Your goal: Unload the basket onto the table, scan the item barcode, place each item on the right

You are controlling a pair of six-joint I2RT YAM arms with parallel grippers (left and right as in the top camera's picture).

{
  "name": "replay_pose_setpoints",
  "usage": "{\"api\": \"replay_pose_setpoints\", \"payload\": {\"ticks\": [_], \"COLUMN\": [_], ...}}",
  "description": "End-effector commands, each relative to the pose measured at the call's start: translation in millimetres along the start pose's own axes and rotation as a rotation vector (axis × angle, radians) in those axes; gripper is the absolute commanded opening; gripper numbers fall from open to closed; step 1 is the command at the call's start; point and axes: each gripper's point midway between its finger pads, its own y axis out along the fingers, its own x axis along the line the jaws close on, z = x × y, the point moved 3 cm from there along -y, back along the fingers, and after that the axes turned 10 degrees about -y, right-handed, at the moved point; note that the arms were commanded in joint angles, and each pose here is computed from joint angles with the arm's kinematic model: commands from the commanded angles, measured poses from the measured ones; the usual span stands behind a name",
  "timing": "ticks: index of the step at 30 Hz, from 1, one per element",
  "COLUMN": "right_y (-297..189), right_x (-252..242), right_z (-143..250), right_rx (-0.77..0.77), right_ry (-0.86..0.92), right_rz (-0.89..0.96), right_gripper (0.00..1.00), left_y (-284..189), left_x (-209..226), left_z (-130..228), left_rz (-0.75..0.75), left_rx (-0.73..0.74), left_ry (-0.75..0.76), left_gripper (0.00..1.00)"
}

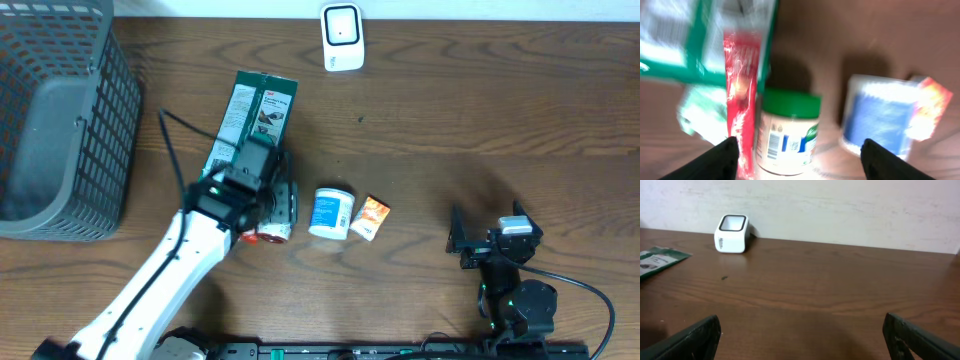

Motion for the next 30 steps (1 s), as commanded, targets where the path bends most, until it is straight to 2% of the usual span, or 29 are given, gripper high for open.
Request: {"api": "replay_pose_setpoints", "payload": {"ticks": [1,7,11,18,30], "right_y": [0,0,0,0,0], "right_x": [-1,-1,-1,-1,-1], "right_z": [1,1,1,1,1], "right_rx": [0.003,0.003,0.003,0.003,0.003], "right_ry": [-0.003,-0.003,-0.003,-0.003,-0.003], "right_rz": [0.006,0.006,0.006,0.006,0.007], "right_gripper": [0.99,0.99,0.99,0.99,0.99], "left_y": [-58,-129,-164,-172,-172], "left_x": [-2,15,47,84,87], "left_z": [-50,-108,-137,-146,-147], "left_rz": [-0.024,-0.016,-0.048,-0.112,-0.116], "left_rx": [-0.194,-0.380,-0.504,-0.544,-0.545], "left_ry": [0.026,-0.054,-0.141,-0.237,-0.244], "left_gripper": [0.78,0.79,0.79,0.80,0.80]}}
